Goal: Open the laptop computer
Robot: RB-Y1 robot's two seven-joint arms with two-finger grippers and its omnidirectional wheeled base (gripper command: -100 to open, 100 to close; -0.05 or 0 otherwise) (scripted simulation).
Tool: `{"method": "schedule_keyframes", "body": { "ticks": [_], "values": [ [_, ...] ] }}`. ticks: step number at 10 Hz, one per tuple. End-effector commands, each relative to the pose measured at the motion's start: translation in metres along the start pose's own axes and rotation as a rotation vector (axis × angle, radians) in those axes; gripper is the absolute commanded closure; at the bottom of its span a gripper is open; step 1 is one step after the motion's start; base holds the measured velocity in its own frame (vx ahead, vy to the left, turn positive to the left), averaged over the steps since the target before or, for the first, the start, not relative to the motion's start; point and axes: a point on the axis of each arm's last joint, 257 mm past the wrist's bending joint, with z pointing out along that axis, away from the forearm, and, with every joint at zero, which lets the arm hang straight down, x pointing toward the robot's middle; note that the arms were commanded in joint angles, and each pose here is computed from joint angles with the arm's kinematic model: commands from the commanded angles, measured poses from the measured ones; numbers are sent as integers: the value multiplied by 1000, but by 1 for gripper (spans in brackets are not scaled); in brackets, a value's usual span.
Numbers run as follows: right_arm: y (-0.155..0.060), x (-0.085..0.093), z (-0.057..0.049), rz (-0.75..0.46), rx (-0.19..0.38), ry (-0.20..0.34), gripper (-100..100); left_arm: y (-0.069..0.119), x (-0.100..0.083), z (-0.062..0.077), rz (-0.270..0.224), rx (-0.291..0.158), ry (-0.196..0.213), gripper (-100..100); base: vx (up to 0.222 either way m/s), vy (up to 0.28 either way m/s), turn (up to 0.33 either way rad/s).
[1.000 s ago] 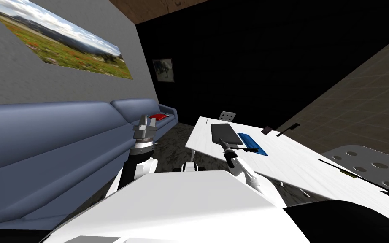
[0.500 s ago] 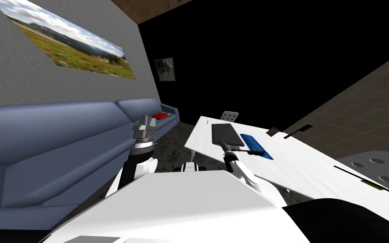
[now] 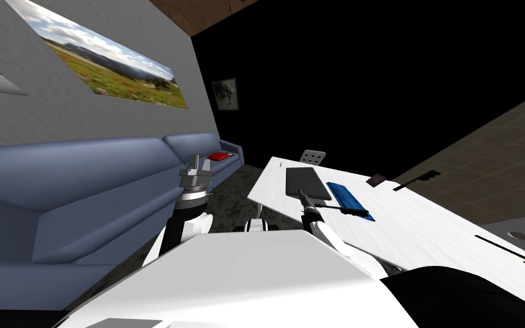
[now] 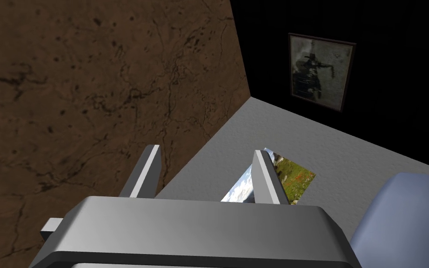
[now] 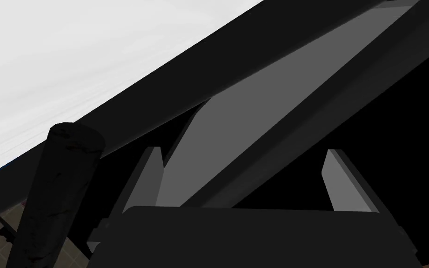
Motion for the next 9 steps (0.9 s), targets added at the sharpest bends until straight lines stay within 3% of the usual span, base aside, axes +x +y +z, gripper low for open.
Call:
{"method": "schedule_keyframes", "body": {
  "ticks": [1, 2, 3, 5, 7, 8, 9],
  "values": [
    [13, -18, -17, 42, -5, -64, -100, 0, 0, 0, 0, 0, 0, 0, -4, -62, -27],
    [10, -25, -18, 34, 6, -91, -100, 0, 0, 0, 0, 0, 0, 0, -4, -17, -22],
    [13, -11, -39, 57, 2, -67, -100, 0, 0, 0, 0, 0, 0, 0, -6, -86, 253],
    [26, -37, -46, 102, -11, -139, -100, 0, 0, 0, 0, 0, 0, 0, 1, -77, 74],
    [23, -49, -48, 94, 3, -187, -100, 0, 0, 0, 0, 0, 0, 0, -1, 0, -20],
    [28, -42, -68, 129, -1, -176, -100, 0, 0, 0, 0, 0, 0, 0, 6, -67, 223],
    [28, -50, -75, 144, 3, -202, -100, 0, 0, 0, 0, 0, 0, 0, -1, -100, 176]
  ]
}}
